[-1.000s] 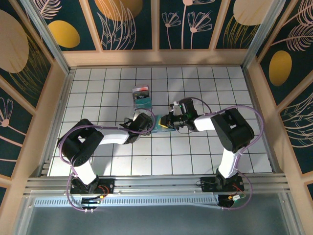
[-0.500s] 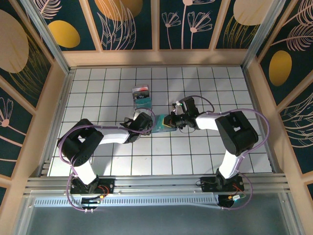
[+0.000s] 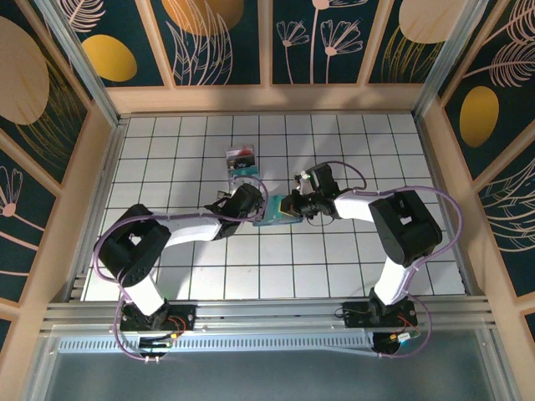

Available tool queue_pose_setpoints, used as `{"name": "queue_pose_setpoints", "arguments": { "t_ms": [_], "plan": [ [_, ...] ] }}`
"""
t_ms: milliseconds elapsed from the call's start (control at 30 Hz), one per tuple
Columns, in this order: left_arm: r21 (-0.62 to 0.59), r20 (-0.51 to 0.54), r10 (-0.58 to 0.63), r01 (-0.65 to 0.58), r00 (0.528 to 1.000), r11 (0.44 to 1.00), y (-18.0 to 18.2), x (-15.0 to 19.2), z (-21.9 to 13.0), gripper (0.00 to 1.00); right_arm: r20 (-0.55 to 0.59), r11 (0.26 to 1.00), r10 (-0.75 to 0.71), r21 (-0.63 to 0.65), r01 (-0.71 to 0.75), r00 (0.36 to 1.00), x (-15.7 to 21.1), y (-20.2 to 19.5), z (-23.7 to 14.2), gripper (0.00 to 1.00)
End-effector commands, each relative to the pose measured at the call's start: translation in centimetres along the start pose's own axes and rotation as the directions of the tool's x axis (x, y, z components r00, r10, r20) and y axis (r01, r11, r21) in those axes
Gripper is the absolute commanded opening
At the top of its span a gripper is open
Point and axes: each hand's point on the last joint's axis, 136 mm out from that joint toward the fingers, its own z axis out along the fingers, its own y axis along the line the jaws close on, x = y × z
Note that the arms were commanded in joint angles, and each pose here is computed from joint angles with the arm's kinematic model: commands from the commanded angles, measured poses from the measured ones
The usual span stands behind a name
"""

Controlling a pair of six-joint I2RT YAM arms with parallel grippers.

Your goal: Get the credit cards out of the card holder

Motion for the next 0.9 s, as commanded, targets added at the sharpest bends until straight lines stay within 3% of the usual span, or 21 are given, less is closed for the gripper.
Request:
{"name": "queue_pose_setpoints", "arguments": {
  "t_ms": [0,133,700,800,867],
  "plan": [
    [0.014,-0.012,0.052,-0.052,0.999,0.999,-0.9,0.4,1.1,0.99,0.036,0.999,-0.04,0.007,0.04,0.999,-0.9,1.1,-0.8,0.0],
    [0.016,-0.029,0.079,-0.079,0.996,0.997,-1.2,1.0,1.7,0.99,0.031,0.999,-0.046,-0.001,0.046,0.998,-0.8,1.4,-0.5,0.0],
    [0.039,-0.067,0.083,-0.081,0.994,0.996,-1.6,2.9,1.9,0.99,0.04,0.998,-0.055,-0.032,0.056,0.998,-1.0,2.3,1.4,0.21],
    [0.038,-0.068,0.073,-0.07,0.995,0.997,-1.5,3.0,1.8,0.99,0.049,0.998,-0.057,0.013,0.056,0.997,-1.3,1.5,1.5,0.19],
    [0.034,-0.069,0.068,-0.066,0.995,0.997,-1.4,3.1,1.6,0.99,0.054,0.997,-0.059,0.052,0.056,0.997,-1.5,1.0,1.3,0.12]
  ]
}}
